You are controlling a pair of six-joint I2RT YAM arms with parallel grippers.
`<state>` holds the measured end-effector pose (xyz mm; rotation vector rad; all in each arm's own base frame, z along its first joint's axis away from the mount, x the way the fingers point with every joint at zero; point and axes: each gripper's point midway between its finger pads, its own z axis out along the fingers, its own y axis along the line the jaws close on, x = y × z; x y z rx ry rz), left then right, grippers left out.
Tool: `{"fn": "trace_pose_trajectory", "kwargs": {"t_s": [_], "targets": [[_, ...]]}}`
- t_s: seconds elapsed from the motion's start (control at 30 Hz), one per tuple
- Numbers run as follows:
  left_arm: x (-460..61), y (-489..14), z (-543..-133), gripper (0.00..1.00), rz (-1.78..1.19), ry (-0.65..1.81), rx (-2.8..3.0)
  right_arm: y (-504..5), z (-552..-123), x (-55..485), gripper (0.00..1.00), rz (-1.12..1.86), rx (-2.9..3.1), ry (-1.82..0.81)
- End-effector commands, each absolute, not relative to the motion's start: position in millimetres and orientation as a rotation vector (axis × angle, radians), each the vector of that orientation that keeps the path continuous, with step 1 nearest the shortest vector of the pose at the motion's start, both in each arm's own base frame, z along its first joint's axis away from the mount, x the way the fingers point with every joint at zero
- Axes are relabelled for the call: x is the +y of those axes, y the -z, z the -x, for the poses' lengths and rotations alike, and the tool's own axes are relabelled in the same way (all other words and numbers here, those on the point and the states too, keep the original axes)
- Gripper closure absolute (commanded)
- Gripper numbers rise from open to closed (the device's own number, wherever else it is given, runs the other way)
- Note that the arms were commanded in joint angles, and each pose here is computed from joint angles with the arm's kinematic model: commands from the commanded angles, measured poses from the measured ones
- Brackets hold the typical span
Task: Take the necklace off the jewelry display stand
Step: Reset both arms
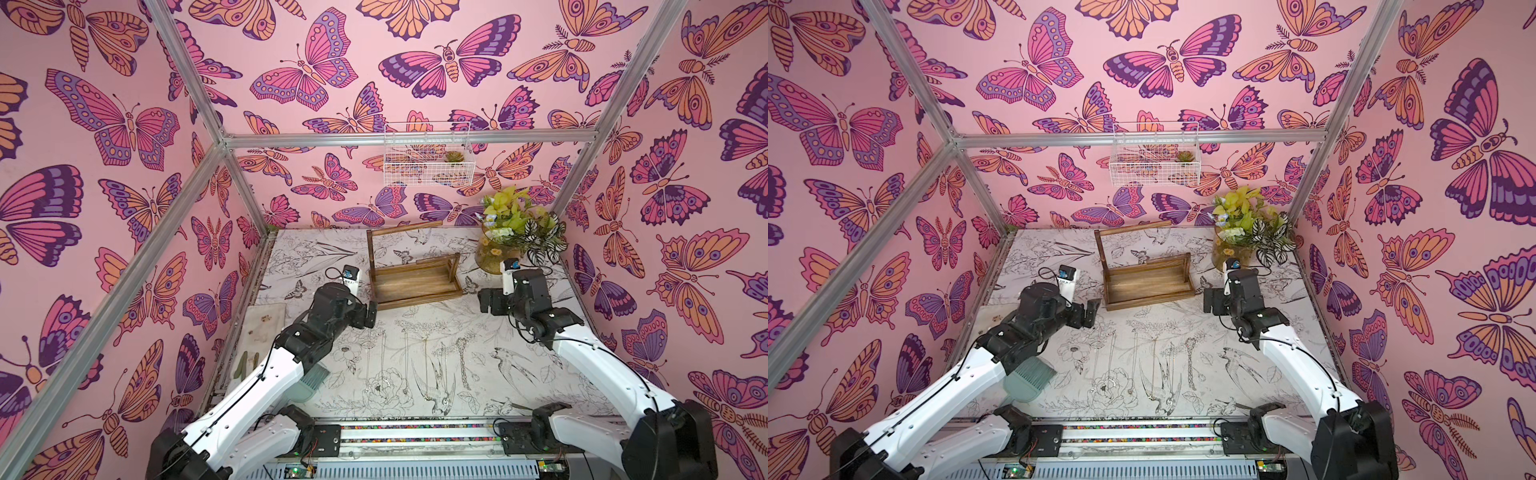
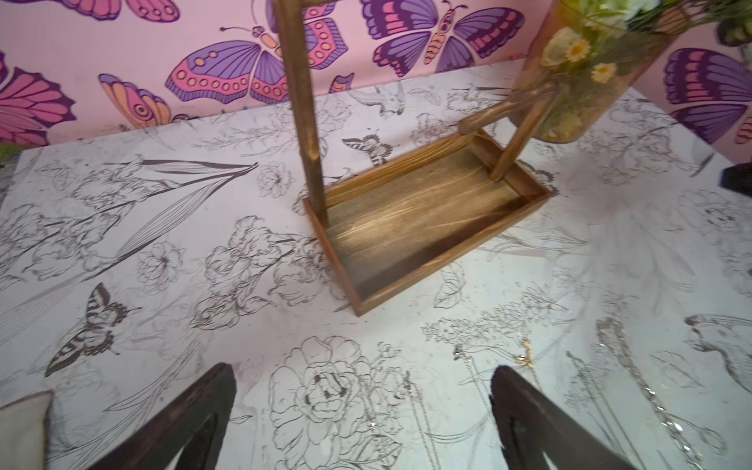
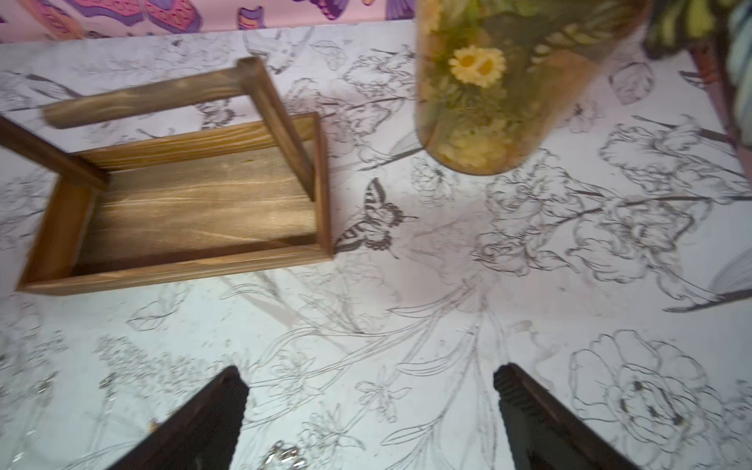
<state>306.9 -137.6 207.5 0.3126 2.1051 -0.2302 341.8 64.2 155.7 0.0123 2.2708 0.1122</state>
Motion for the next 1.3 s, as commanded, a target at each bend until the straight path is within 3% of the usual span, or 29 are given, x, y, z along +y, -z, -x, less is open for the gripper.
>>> {"fn": "trace_pose_trajectory", "kwargs": {"t_s": [0.0,0.27,0.47,0.73,1.27], "targets": [[-116,-195,-318,0.00,-0.304,0.211,2.078,-158,-361,32,0.01,-0.075,2.164,0.039],[-44,-179,-349,0.00,-0.156,0.084,1.944,-123,-379,-2,0.01,-0.058,2.052,0.255],[1,-159,-369,0.01,-0.061,0.029,1.875,-111,-386,-16,0.01,-0.075,2.021,0.242],[1,-159,-381,0.03,-0.087,0.134,1.860,-118,-386,-8,0.01,-0.092,1.922,0.155],[9,-108,-385,0.03,0.005,0.135,1.871,-98,-389,-15,0.01,-0.142,1.905,0.177]]}}
